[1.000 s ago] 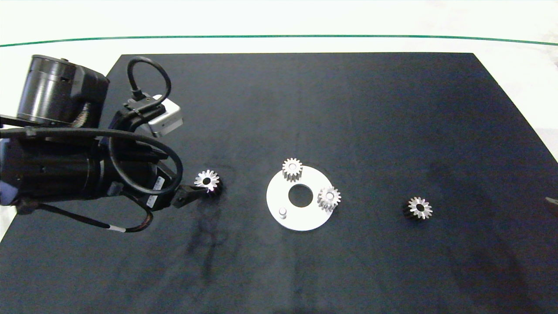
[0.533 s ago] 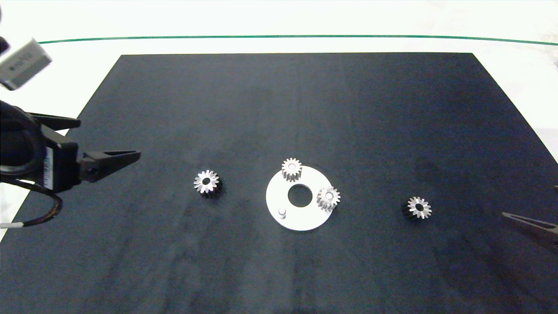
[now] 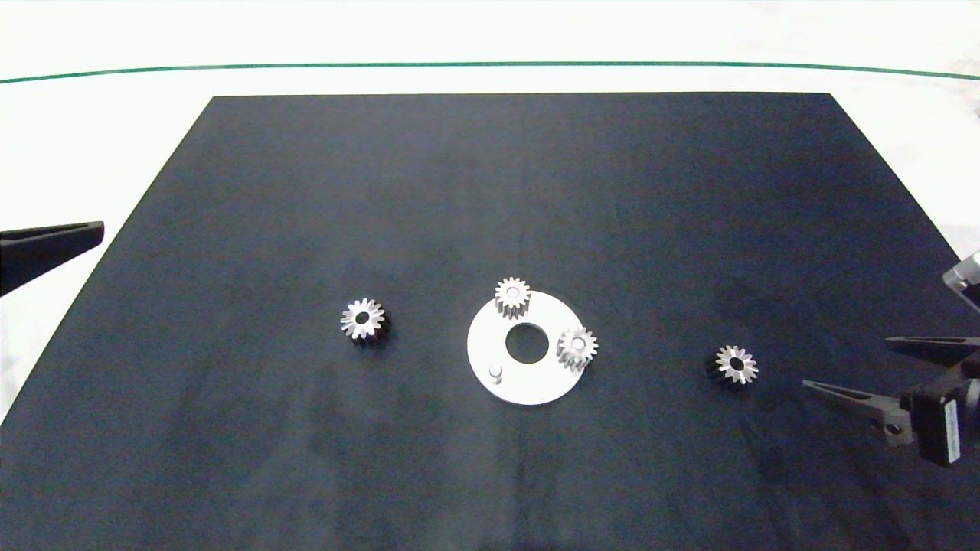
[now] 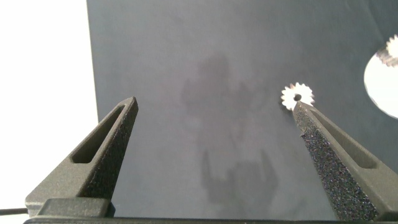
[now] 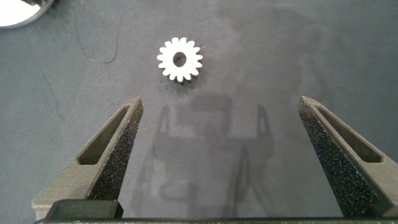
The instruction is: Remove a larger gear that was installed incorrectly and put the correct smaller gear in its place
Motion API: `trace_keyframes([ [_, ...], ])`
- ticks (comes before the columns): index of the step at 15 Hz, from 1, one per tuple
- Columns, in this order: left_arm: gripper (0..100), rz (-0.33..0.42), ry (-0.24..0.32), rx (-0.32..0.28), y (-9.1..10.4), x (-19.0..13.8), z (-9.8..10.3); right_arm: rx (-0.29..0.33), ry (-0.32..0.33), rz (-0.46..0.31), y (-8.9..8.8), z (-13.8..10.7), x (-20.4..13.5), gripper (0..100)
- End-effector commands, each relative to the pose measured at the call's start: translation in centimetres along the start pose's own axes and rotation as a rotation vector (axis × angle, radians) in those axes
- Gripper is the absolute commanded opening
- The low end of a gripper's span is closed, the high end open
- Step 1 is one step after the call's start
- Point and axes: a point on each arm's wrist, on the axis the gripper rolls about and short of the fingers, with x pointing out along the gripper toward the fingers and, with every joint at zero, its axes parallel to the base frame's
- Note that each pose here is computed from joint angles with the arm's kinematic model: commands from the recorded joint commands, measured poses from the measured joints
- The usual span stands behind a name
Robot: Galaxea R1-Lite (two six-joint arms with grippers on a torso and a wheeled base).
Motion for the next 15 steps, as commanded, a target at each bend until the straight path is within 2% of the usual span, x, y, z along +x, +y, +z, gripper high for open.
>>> trace_keyframes([
  [1,100,0.046,-0.036,-0.006,0.5,-1.3,0.4,-0.024,0.074,0.051,0.8,-0.5,2.4,100],
  [3,100,0.050,-0.044,-0.006,0.5,-1.9,0.4,-0.037,0.107,0.078,1.3,-0.6,3.6,100],
  [5,100,0.054,-0.056,-0.007,0.5,-2.3,0.4,-0.041,0.111,0.067,1.4,-0.6,4.6,100],
  [8,100,0.059,-0.075,-0.011,0.5,-3.0,0.5,-0.044,0.097,0.019,1.5,-1.0,7.2,100],
  [12,100,0.060,-0.066,-0.011,0.5,-3.2,0.3,-0.053,0.114,0.028,2.0,-1.3,8.7,100],
  [15,100,0.060,-0.066,-0.011,0.5,-3.2,0.3,-0.049,0.090,0.007,1.9,-1.1,9.5,100],
])
